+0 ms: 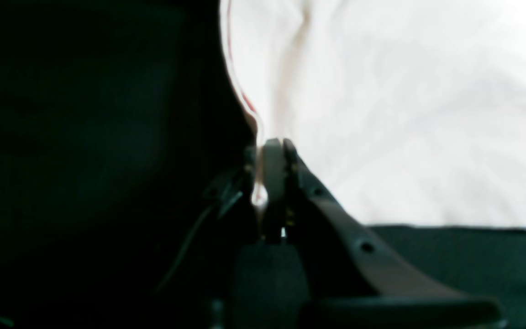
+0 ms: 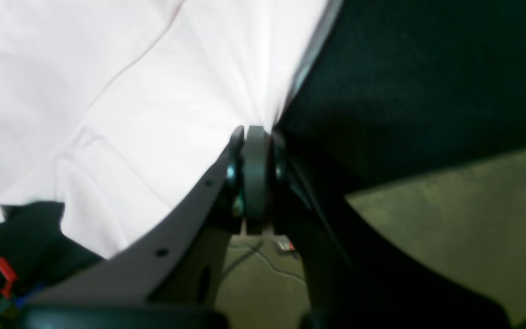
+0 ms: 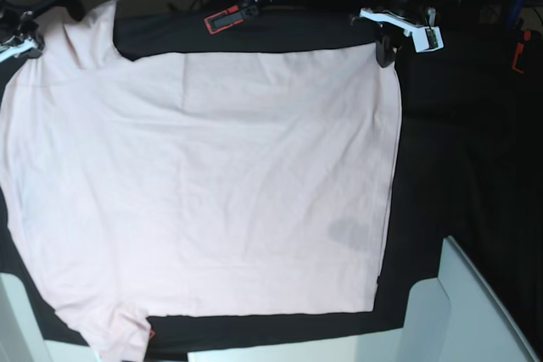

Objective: Fold the T-shirt properly
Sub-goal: 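Lift the gripped edge and fold it over toward the shirt's middle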

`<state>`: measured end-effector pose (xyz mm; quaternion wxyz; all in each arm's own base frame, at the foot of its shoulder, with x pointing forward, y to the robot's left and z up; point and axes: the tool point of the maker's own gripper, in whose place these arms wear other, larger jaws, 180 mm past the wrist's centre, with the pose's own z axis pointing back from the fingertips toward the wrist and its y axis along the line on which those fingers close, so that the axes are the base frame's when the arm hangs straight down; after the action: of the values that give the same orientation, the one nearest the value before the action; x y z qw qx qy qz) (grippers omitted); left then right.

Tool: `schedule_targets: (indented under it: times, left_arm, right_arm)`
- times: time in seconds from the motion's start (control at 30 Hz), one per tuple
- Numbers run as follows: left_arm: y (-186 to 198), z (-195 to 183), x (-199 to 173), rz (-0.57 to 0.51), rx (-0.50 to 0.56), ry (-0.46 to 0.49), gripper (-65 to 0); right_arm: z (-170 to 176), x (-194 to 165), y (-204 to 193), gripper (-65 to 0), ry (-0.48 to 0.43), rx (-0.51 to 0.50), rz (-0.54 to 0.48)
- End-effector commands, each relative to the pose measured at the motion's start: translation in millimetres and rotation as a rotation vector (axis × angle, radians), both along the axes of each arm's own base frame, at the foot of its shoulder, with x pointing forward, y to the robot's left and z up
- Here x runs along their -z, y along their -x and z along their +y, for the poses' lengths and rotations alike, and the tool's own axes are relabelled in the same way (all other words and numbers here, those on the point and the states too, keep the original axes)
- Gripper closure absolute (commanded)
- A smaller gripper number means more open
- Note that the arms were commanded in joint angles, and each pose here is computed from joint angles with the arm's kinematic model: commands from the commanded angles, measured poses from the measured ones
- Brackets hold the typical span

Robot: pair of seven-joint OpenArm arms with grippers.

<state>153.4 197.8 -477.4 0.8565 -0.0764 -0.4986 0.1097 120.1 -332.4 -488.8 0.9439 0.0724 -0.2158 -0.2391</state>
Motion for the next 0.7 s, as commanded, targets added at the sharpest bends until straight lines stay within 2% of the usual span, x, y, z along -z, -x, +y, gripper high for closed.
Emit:
schedule_targets:
  times: [0.0, 0.37, 0.67]
  left_arm:
    - [-3, 2, -10, -0.038, 0.003, -0.005, 0.0]
    - [-7, 2, -34, -0.092, 0.029, -0.020, 0.0]
    - [-8, 31, -60, -0.142, -0.027, -0.076, 0.0]
  right_arm:
    - [-19, -17, -7, -0.1, 0.063, -0.005, -0.031]
    - [-34, -49, -8, -0.1, 0.173, -0.052, -0.023]
    - [-37, -65, -17, -0.1, 0.208, -0.078, -0.010]
